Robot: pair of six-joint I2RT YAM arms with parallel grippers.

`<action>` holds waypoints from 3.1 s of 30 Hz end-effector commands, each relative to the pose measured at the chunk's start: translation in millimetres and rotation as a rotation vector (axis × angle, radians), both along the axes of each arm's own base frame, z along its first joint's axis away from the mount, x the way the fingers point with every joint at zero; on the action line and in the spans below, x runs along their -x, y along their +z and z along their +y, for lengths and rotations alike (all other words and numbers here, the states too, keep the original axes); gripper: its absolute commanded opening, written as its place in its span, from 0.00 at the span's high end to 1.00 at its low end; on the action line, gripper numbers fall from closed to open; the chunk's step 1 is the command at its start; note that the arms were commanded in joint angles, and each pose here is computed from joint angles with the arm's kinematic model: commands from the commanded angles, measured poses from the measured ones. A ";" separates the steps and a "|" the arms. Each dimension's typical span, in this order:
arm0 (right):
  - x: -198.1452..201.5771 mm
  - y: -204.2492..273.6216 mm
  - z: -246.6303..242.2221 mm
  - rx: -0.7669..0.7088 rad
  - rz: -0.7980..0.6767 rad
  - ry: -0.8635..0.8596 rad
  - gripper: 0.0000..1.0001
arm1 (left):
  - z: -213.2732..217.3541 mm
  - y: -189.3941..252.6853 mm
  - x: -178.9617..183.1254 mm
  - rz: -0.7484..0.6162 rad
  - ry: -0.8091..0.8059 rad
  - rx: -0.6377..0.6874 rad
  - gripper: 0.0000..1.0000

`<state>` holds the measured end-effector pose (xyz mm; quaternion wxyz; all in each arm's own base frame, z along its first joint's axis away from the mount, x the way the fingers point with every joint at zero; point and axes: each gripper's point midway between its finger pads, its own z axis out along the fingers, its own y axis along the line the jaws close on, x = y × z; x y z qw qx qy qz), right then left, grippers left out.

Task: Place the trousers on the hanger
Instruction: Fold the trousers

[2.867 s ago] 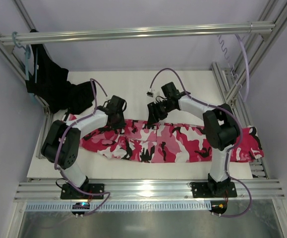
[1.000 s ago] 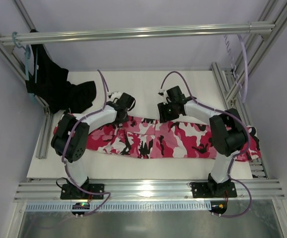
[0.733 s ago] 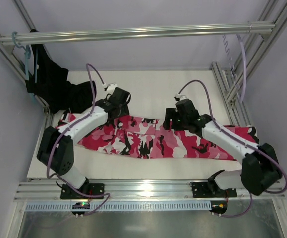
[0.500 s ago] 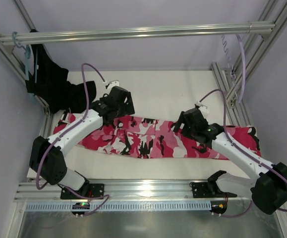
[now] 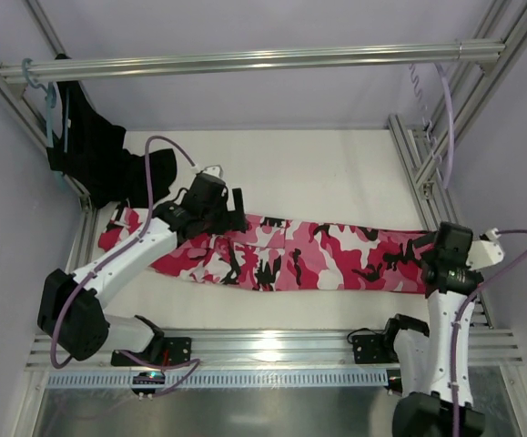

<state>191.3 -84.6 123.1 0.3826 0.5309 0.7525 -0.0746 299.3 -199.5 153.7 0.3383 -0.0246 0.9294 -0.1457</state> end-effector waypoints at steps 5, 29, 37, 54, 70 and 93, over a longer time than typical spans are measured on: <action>6.4 -33.9 -47.0 -0.192 0.015 -0.063 0.00 | -5.0 6.0 19.0 -0.012 -0.108 0.037 0.00; 45.1 -70.8 -125.6 -0.205 -0.235 -0.441 0.00 | -28.2 20.5 -5.0 0.000 -0.086 0.091 0.00; 43.6 -104.4 -120.9 -0.343 -0.367 -0.459 0.02 | -41.5 23.0 -25.0 0.004 -0.092 0.081 0.00; 63.2 -69.5 -137.8 -0.245 -0.290 -0.504 0.96 | -35.6 46.9 -30.8 -0.047 -0.074 0.064 0.01; 41.1 -3.1 -99.0 0.064 -0.133 -0.289 0.93 | -15.7 44.4 -35.5 -0.081 -0.047 0.012 0.00; 53.1 -74.0 -140.7 -0.125 -0.247 -0.470 0.12 | -31.7 49.0 -42.4 -0.054 -0.080 0.046 0.00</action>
